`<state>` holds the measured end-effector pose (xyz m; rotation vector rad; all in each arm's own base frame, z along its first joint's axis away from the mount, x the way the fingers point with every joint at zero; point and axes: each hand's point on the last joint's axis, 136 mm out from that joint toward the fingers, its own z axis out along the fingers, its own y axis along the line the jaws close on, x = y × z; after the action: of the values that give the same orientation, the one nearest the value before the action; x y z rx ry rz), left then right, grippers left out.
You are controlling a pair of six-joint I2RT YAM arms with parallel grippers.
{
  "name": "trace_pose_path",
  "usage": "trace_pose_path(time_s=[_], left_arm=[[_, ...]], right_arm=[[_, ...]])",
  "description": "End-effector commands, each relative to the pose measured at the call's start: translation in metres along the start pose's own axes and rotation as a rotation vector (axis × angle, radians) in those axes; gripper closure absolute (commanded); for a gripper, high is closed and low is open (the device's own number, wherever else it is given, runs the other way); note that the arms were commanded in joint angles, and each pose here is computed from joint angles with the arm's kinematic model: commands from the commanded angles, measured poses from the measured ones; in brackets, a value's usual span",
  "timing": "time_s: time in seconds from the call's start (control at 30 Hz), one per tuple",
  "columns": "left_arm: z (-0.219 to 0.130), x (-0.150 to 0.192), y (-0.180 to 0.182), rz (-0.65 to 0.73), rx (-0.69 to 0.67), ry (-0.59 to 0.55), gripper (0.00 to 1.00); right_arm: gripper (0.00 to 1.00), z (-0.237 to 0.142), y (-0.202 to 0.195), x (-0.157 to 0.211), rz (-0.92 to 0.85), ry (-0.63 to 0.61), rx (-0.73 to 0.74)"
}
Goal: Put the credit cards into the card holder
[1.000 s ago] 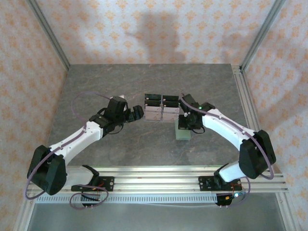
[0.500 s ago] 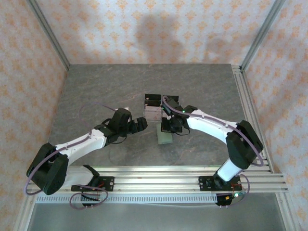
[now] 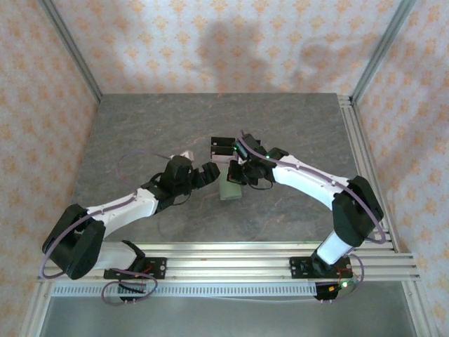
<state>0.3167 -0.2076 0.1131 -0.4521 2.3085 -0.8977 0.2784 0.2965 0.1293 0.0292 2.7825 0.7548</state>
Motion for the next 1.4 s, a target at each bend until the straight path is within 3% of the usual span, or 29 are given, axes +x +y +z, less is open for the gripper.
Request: trace_pose_path(time_s=[0.0, 0.33, 0.53, 0.83, 0.97, 1.03, 1.37], left_arm=[[0.003, -0.008, -0.018, -0.039, 0.068, -0.03, 0.03], [0.007, -0.018, -0.033, -0.117, 0.148, -0.077, 0.12], [0.009, -0.022, -0.042, -0.147, 0.191, -0.091, 0.36], [0.012, -0.02, -0.048, -0.141, 0.207, -0.09, 0.61], [0.012, -0.019, -0.048, -0.136, 0.201, -0.089, 0.82], [0.011, -0.019, -0.046, -0.132, 0.185, -0.091, 1.0], [-0.013, -0.03, -0.02, -0.033, 0.056, -0.187, 1.0]], right_arm=[[1.0, -0.023, 0.031, -0.016, -0.005, -0.062, -0.091], [1.0, -0.036, 0.048, -0.022, -0.008, -0.084, -0.143], [1.0, -0.036, 0.051, -0.022, -0.006, -0.09, -0.156], [1.0, -0.035, 0.049, -0.022, -0.002, -0.095, -0.155], [1.0, -0.034, 0.046, -0.022, -0.005, -0.103, -0.144], [1.0, -0.035, 0.044, -0.022, -0.01, -0.106, -0.131], [1.0, -0.044, -0.015, -0.019, -0.061, -0.165, 0.106]])
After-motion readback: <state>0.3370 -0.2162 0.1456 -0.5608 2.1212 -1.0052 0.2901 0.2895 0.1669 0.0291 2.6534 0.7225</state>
